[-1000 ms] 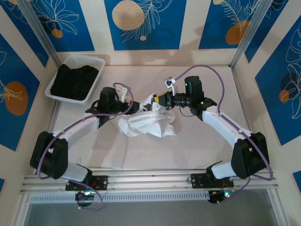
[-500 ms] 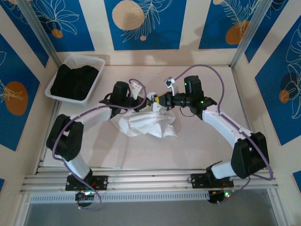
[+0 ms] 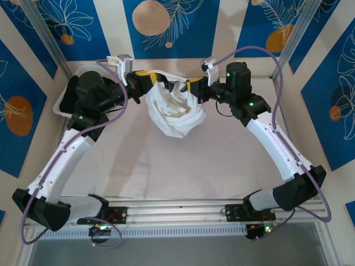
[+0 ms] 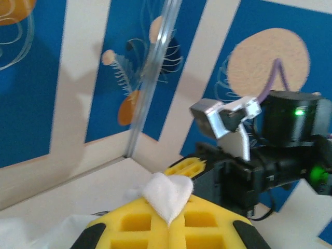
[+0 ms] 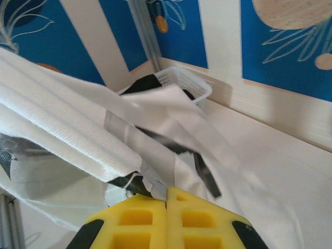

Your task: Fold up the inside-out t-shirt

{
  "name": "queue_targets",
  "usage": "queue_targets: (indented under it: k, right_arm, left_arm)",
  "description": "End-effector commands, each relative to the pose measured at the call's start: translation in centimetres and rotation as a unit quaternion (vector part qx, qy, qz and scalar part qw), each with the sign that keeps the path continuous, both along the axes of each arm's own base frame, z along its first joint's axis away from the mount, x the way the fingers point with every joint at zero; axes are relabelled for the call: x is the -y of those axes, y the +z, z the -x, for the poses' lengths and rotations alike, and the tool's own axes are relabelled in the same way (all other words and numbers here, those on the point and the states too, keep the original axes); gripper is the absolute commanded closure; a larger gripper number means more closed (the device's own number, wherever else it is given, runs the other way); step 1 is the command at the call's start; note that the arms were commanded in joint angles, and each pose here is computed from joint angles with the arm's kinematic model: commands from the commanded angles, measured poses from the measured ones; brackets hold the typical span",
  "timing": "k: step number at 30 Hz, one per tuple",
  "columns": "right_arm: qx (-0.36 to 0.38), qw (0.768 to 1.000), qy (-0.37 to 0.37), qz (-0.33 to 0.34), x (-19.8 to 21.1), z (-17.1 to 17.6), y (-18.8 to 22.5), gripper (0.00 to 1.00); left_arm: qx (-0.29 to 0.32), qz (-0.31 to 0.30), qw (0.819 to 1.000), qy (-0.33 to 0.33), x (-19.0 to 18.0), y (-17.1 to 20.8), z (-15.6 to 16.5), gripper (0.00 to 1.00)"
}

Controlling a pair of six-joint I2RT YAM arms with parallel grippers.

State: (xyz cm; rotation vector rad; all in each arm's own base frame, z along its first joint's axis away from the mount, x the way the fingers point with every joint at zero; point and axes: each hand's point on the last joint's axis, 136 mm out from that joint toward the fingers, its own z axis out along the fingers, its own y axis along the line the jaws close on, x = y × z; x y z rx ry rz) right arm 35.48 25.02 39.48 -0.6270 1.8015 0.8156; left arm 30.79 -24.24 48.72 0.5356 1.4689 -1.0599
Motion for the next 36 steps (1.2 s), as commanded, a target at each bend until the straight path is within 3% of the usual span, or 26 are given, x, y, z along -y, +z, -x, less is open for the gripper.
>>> queue_targets:
  k: [1, 3, 9, 11, 15, 17, 21, 27, 33, 36]
  right_arm:
    - [-0.059, 0.997, -0.028, 0.037, 1.2, -0.4, -4.2, 1.0]
    - [-0.079, 0.996, -0.016, 0.037, 0.9, -0.1, -5.8, 1.0]
    - [-0.134, 0.982, 0.125, -0.041, -1.2, 3.3, -6.8, 1.0]
    - [-0.138, 0.984, 0.105, -0.036, -1.0, 3.0, -6.8, 1.0]
    - [-0.178, 0.98, -0.076, 0.039, 2.7, -1.1, -10.7, 1.0]
    - [-0.189, 0.972, -0.116, 0.072, 3.7, -2.3, -12.5, 0.98]
    - [-0.19, 0.97, -0.116, 0.098, 3.0, -3.5, -13.7, 0.95]
    - [-0.182, 0.964, -0.124, 0.149, 2.9, -3.8, -15.2, 0.76]
    - [-0.11, 0.972, -0.085, 0.191, 2.2, 0.3, -15.2, 0.62]
    - [-0.059, 0.984, -0.025, 0.169, -0.4, 3.3, -14.7, 0.58]
  left_arm:
    - [-0.031, 0.008, 0.999, -0.022, 0.4, -1.2, -0.5, 1.0]
    - [-0.045, -0.003, 0.999, -0.018, 0.5, -2.9, -1.1, 1.0]
    - [-0.094, -0.04, 0.994, 0.03, -0.5, -8.6, -5.2, 1.0]
    - [-0.114, -0.032, 0.993, 0.027, -0.9, -9.2, -5.9, 1.0]
    - [-0.11, -0.01, 0.994, -0.027, -0.2, -8.0, -4.5, 1.0]
    - [-0.111, 0.001, 0.992, -0.058, 0.2, -7.8, -3.4, 1.0]
    - [-0.132, 0.007, 0.987, -0.092, 0.9, -8.7, -2.7, 1.0]
    - [-0.169, 0.01, 0.981, -0.09, 1.3, -11.7, -4.0, 1.0]
    - [-0.185, 0.012, 0.979, -0.089, 1.6, -12.8, -4.6, 1.0]
    - [-0.187, 0.01, 0.978, -0.091, 1.6, -13.2, -4.5, 1.0]
